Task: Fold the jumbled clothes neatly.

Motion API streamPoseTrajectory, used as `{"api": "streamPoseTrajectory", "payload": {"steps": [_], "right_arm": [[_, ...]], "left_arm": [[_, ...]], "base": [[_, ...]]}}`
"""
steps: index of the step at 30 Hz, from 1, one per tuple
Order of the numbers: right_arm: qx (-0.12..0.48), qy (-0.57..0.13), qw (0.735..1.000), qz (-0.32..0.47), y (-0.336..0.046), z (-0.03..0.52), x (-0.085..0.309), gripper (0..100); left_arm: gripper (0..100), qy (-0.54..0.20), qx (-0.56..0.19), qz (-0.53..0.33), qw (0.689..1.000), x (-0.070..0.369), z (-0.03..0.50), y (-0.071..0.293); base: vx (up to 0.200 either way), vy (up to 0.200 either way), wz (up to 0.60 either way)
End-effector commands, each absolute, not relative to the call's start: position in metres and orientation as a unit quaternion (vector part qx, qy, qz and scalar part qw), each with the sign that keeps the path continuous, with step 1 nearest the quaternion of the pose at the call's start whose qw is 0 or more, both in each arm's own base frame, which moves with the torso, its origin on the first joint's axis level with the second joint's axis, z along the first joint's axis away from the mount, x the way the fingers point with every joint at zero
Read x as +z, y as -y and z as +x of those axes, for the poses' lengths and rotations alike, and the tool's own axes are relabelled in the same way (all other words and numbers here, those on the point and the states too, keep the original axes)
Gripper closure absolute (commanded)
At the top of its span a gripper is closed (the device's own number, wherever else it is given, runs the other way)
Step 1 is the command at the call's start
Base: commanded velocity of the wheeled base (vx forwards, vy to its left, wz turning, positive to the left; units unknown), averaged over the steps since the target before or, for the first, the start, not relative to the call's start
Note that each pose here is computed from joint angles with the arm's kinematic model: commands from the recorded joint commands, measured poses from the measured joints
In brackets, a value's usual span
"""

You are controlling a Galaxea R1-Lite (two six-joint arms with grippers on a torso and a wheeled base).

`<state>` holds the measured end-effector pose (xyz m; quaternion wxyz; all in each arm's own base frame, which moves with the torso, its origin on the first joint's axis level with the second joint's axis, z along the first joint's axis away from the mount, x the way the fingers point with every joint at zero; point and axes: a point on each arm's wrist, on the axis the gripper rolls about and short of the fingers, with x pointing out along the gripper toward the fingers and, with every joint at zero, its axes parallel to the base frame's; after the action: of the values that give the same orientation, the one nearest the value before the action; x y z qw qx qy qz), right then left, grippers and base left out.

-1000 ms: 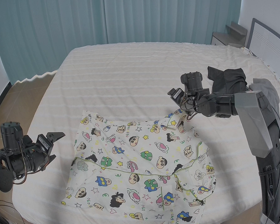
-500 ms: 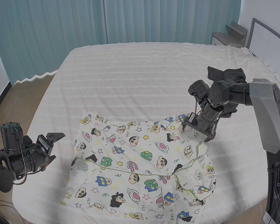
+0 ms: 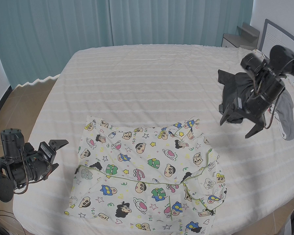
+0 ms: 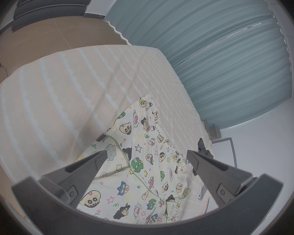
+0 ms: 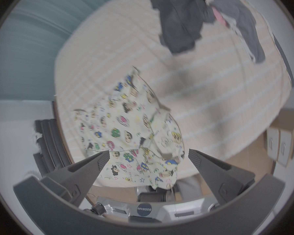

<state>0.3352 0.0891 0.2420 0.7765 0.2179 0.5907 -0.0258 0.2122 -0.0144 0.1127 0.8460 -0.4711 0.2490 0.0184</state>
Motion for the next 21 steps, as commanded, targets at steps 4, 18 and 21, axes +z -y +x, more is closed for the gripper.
{"api": "streamPoseTrajectory", "payload": {"steps": [4,18,21], "right_arm": [[0.102,-0.367,0.907,0.178,-0.064,0.261,0.325,0],[0.148,-0.407,0.882,0.188,-0.068,0.263,0.114,0],[0.158,-0.421,0.874,0.184,-0.073,0.262,0.088,0]], "left_arm": [[0,-0.252,0.019,-0.471,0.845,0.111,0.212,0.015],[0,-0.254,0.020,-0.471,0.845,0.110,0.212,0.015],[0,-0.254,0.021,-0.471,0.845,0.110,0.212,0.015]], "base": [[0.000,0.000,0.00],[0.000,0.000,0.00],[0.000,0.000,0.00]]}}
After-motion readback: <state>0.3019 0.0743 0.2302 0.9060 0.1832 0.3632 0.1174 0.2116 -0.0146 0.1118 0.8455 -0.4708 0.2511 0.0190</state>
